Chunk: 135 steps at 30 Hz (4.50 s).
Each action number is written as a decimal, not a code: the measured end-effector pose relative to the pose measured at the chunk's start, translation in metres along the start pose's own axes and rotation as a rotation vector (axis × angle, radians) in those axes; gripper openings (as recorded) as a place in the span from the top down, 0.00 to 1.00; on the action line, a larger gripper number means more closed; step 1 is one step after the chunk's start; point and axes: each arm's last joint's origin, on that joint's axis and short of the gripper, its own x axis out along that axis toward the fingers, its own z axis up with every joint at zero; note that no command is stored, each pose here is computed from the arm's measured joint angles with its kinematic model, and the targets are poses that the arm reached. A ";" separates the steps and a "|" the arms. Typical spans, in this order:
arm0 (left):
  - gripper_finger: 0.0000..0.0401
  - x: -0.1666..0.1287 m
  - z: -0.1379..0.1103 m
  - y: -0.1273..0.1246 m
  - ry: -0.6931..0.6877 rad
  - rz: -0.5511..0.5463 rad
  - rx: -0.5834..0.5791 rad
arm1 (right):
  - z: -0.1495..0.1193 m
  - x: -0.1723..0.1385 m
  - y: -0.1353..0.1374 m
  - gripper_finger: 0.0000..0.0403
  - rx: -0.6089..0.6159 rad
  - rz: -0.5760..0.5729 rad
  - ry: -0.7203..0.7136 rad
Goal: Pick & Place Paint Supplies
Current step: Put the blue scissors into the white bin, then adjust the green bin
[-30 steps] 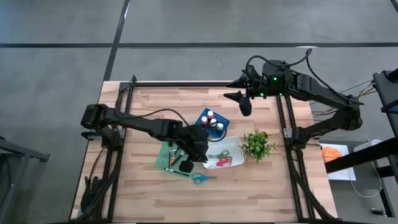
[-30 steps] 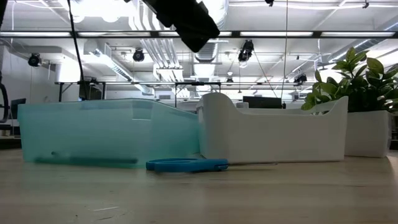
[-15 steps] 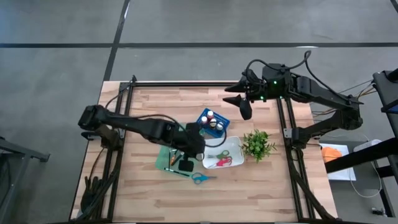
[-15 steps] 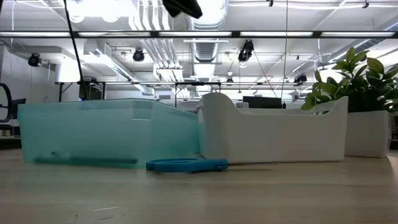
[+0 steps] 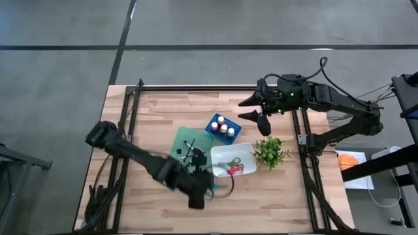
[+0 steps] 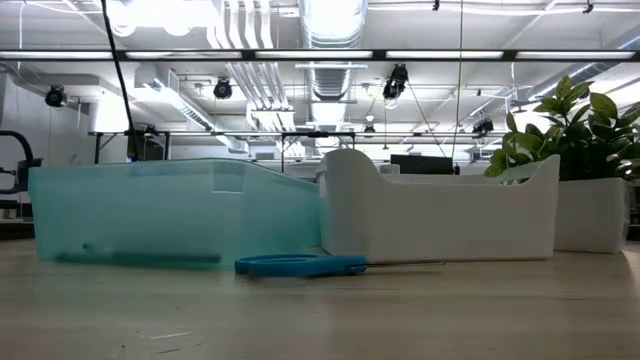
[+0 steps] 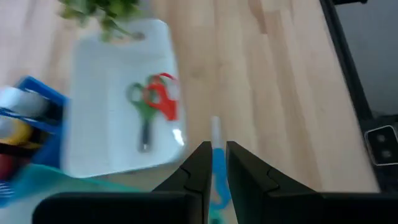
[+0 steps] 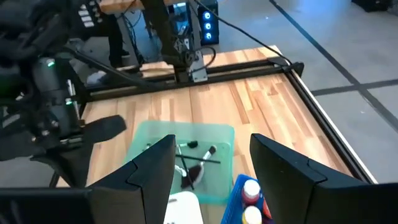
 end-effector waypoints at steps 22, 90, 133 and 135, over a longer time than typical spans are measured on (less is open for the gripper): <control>0.86 0.098 -0.051 -0.058 0.265 -0.054 -0.038 | -0.035 -0.060 -0.001 0.49 0.075 -0.004 -0.006; 0.86 0.140 -0.047 -0.010 0.243 -0.038 -0.228 | -0.050 -0.103 0.001 0.49 0.164 0.076 -0.241; 0.86 0.131 -0.026 -0.034 0.241 -0.028 -0.172 | -0.051 -0.103 0.007 0.49 0.151 0.121 -0.234; 0.86 0.128 -0.025 -0.033 0.236 -0.021 -0.171 | -0.051 -0.103 0.007 0.49 0.151 0.121 -0.234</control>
